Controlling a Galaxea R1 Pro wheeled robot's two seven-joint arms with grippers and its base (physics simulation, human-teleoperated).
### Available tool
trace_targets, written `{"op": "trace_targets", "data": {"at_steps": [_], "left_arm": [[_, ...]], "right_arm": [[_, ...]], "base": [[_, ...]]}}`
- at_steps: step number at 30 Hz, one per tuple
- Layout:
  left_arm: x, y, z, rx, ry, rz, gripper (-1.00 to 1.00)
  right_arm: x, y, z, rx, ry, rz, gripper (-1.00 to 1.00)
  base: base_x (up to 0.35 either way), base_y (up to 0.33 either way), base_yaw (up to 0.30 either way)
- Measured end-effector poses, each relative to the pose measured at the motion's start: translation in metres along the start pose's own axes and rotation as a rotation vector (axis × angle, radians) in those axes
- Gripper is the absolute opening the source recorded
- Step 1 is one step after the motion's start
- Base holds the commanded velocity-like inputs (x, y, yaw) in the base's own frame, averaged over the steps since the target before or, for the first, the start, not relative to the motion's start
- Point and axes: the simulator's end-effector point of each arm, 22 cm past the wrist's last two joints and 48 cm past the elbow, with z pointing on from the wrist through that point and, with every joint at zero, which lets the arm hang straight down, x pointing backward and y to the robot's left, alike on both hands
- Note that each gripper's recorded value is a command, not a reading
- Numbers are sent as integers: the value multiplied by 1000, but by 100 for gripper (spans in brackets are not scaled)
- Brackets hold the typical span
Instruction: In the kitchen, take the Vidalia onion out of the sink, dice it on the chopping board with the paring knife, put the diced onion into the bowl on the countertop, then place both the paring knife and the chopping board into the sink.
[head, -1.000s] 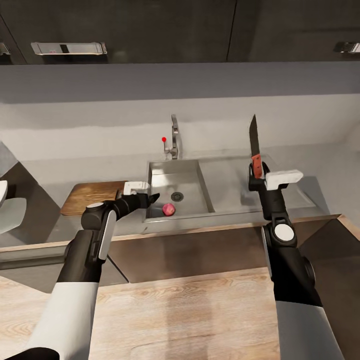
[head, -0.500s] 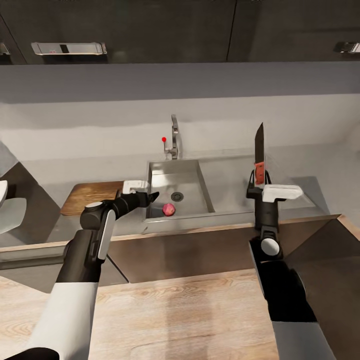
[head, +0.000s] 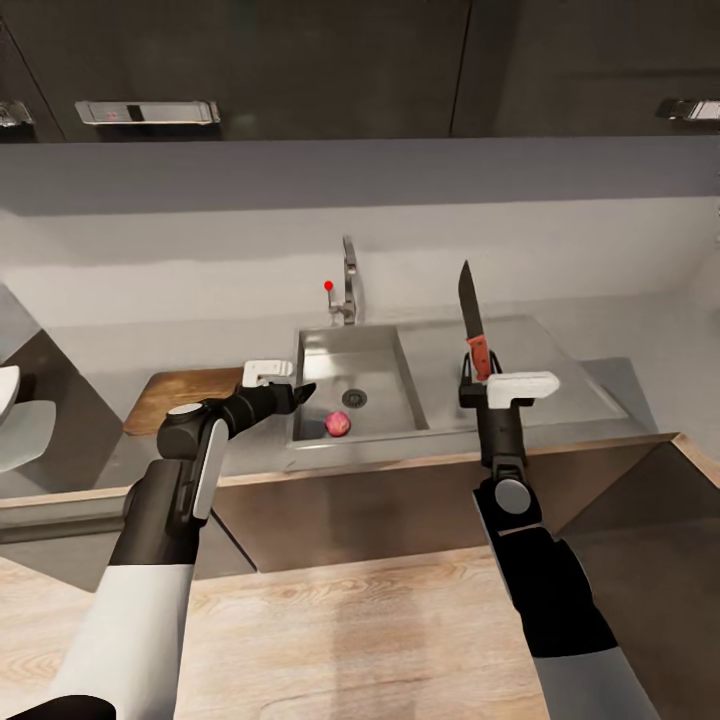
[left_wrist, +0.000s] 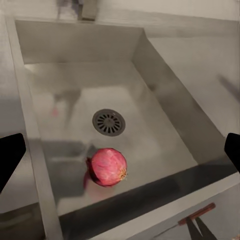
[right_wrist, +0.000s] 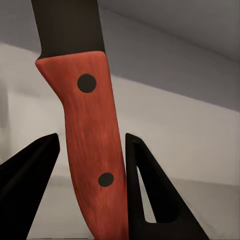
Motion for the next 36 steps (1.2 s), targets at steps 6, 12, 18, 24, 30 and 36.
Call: {"op": "trace_targets", "data": {"at_steps": [6, 12, 18, 24, 30, 36], "left_arm": [[-4, -3, -2, 3, -7, 5, 100], [-7, -3, -4, 2, -13, 7, 100], [-8, -4, -5, 3, -14, 9, 100], [-9, -5, -5, 4, -15, 9, 100], [-10, -5, -6, 4, -17, 9, 100], [-12, -6, -7, 4, -20, 11, 100]], "right_arm": [[-2, 0, 0, -2, 4, -2, -100], [-1, 1, 0, -6, 14, 36, -100], [1, 8, 0, -44, 32, 114, -100], [1, 10, 0, -56, 33, 125, -100], [0, 11, 0, -59, 32, 127, -100], [-2, 10, 0, -57, 29, 128, -100]], "base": [[0, 0, 0], [0, 0, 0], [0, 0, 0], [0, 0, 0], [32, -67, 0], [120, -237, 0]]}}
